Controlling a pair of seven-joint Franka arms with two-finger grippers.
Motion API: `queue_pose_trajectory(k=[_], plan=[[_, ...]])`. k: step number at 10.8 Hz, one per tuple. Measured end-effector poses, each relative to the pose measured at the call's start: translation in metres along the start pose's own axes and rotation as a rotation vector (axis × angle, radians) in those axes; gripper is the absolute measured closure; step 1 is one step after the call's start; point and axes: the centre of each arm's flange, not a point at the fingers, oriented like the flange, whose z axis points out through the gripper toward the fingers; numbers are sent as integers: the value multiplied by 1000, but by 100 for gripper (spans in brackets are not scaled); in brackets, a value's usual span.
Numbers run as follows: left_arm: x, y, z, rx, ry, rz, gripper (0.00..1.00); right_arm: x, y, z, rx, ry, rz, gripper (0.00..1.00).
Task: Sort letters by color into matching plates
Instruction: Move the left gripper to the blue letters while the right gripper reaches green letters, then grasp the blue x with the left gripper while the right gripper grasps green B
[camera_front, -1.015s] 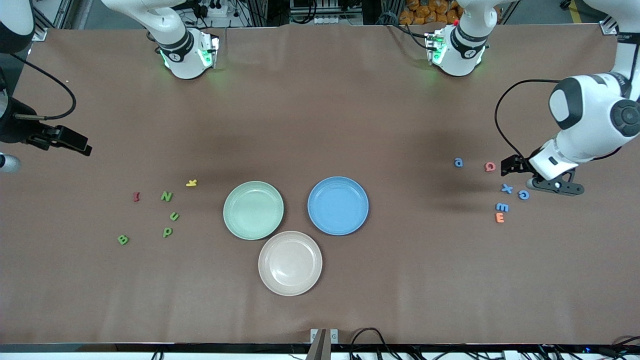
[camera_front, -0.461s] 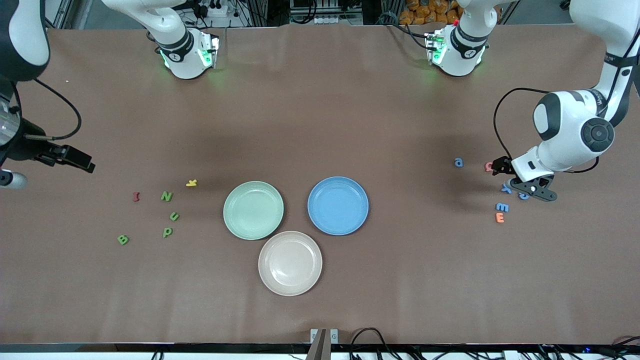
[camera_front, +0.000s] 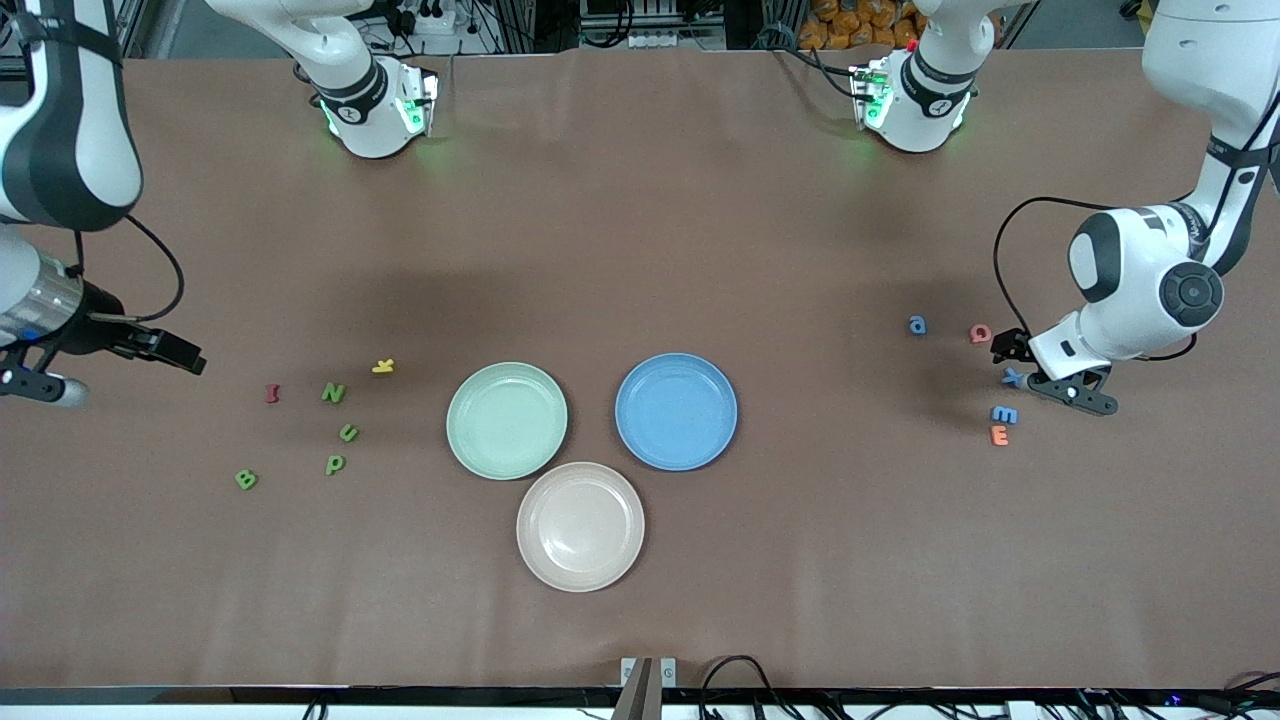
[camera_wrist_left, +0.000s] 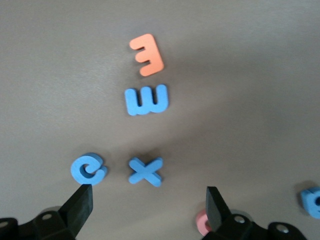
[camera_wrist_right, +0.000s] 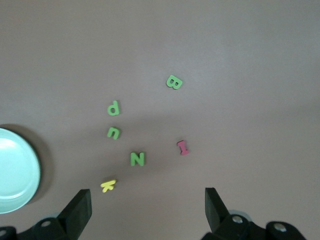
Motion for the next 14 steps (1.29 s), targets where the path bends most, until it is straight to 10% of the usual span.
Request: queue_pose_trajectory(k=[14], plan=[[8,4,43,53,-73,-20,0,88,33,180,35,-47,74,0]])
